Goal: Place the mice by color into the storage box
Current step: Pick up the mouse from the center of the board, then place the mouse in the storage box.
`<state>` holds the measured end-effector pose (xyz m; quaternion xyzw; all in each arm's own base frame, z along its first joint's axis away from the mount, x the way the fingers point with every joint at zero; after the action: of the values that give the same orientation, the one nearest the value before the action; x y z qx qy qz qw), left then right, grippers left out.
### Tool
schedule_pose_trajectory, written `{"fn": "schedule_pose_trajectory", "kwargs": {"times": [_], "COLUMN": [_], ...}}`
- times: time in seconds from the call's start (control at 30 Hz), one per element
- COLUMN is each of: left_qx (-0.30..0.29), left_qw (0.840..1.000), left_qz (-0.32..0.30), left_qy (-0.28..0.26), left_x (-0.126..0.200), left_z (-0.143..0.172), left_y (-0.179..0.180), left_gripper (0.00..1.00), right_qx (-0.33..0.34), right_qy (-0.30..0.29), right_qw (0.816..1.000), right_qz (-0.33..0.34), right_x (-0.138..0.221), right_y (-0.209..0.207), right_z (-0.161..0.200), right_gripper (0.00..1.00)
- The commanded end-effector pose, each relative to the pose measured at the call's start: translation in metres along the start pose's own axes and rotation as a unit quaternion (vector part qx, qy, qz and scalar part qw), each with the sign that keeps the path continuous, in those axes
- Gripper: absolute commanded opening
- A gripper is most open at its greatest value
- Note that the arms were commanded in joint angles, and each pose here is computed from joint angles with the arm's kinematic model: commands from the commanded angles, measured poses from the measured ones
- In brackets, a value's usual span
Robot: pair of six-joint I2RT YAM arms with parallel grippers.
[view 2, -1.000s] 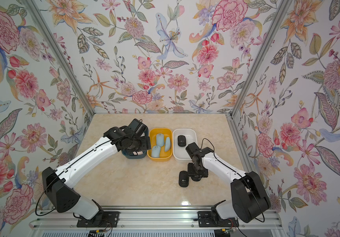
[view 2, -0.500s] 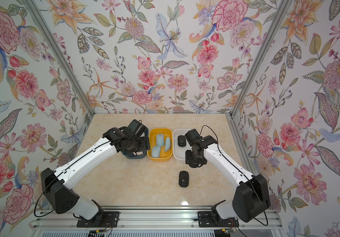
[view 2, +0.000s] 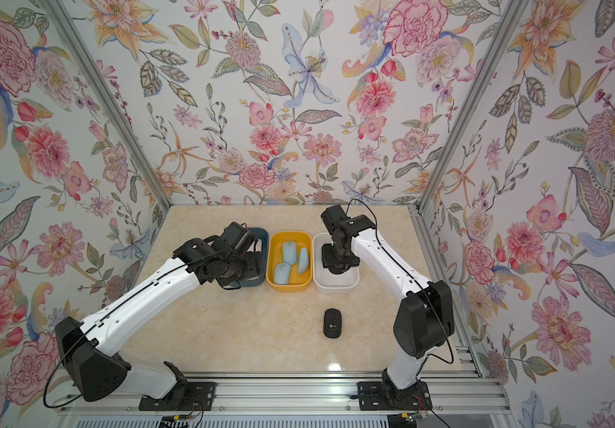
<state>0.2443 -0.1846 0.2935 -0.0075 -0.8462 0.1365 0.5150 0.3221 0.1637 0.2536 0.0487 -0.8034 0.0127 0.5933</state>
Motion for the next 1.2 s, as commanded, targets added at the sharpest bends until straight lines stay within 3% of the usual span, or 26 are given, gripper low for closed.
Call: {"fn": "schedule_pose_trajectory", "kwargs": {"times": [0.0, 0.43, 1.17], "left_qx": [0.009, 0.010, 0.009], "left_qw": [1.000, 1.000, 1.000], "left_qz": [-0.004, 0.006, 0.007], "left_qy": [-0.016, -0.019, -0.015], "left_x": [0.008, 0.013, 0.011], "left_z": [0.001, -0.003, -0.012], "left_y": [0.005, 0.003, 0.001], "left_gripper": [0.87, 0.87, 0.87], "right_qx": [0.019, -0.006, -0.044], "right_qy": [0.007, 0.061, 0.100], "right_qw": [1.000, 0.998, 0.993], "right_qz": [0.012, 0.007, 0.036], "right_x": [-0.004, -0.084, -0.143], "right_y": [0.005, 0.001, -0.032], "right_z": [-0.010, -0.047, -0.068], "right_gripper": [0.54, 0.54, 0.55]}}
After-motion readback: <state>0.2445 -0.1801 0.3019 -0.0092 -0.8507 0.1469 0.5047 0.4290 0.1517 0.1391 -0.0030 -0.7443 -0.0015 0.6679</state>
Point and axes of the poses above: each gripper's point midway between its finger pads, its own x axis back along the fingers, its own y axis along the line the jaws close on, z = x × y, the point moved 9 cm from there along x, back along the fingers, and after that the axes turned 2 degrees about -x, right-handed, at the moved point
